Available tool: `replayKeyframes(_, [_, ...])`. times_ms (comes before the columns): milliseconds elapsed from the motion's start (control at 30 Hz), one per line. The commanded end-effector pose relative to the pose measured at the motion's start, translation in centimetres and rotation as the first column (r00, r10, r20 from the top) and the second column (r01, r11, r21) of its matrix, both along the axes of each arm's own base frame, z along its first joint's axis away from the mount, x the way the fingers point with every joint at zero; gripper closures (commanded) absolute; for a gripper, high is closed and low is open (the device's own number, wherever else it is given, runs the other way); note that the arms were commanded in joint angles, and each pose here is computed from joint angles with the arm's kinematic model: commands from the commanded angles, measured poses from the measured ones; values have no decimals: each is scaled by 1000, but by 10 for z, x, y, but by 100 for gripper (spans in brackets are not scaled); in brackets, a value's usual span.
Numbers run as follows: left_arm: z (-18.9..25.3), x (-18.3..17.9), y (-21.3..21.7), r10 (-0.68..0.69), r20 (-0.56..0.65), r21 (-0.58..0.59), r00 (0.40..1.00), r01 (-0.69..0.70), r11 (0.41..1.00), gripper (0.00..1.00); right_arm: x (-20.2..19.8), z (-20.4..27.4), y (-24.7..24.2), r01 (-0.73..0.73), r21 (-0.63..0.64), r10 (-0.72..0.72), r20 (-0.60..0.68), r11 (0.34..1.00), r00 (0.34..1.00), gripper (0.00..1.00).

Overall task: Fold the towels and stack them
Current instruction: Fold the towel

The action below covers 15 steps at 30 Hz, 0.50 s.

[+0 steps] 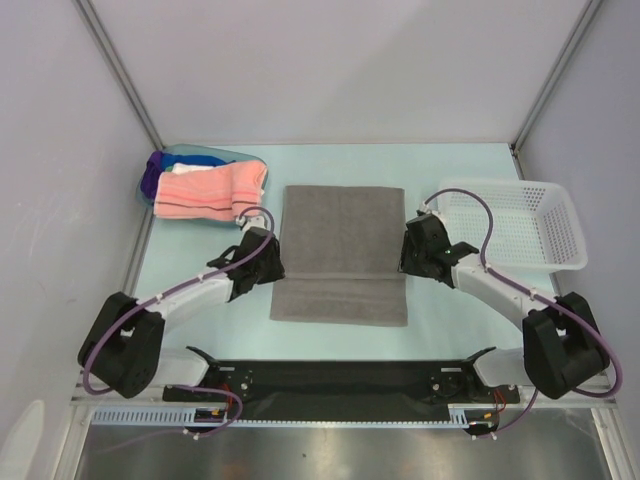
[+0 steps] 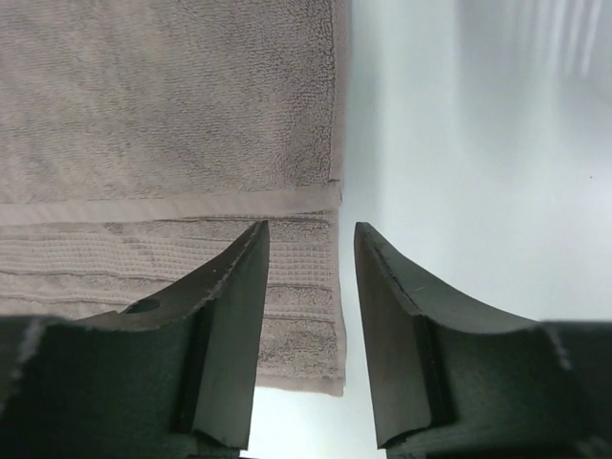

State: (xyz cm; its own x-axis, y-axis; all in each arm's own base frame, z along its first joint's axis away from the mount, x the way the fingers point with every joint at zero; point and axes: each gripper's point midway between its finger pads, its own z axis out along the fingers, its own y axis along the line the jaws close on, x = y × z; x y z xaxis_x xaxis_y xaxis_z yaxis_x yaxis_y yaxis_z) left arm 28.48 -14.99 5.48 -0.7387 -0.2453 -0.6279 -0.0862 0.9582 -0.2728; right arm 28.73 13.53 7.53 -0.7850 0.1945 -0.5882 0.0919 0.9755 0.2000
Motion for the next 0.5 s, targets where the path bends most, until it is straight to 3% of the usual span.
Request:
replayKeyframes(0, [11, 16, -7, 26, 20, -35, 999, -26, 999, 59, 13, -4, 0, 35, -9, -34, 39, 999, 999, 55])
replayKeyframes(467, [-7, 24, -9, 0, -3, -17, 1000, 0, 1000, 60, 18, -23, 1, 53, -19, -53, 17, 998, 998, 58])
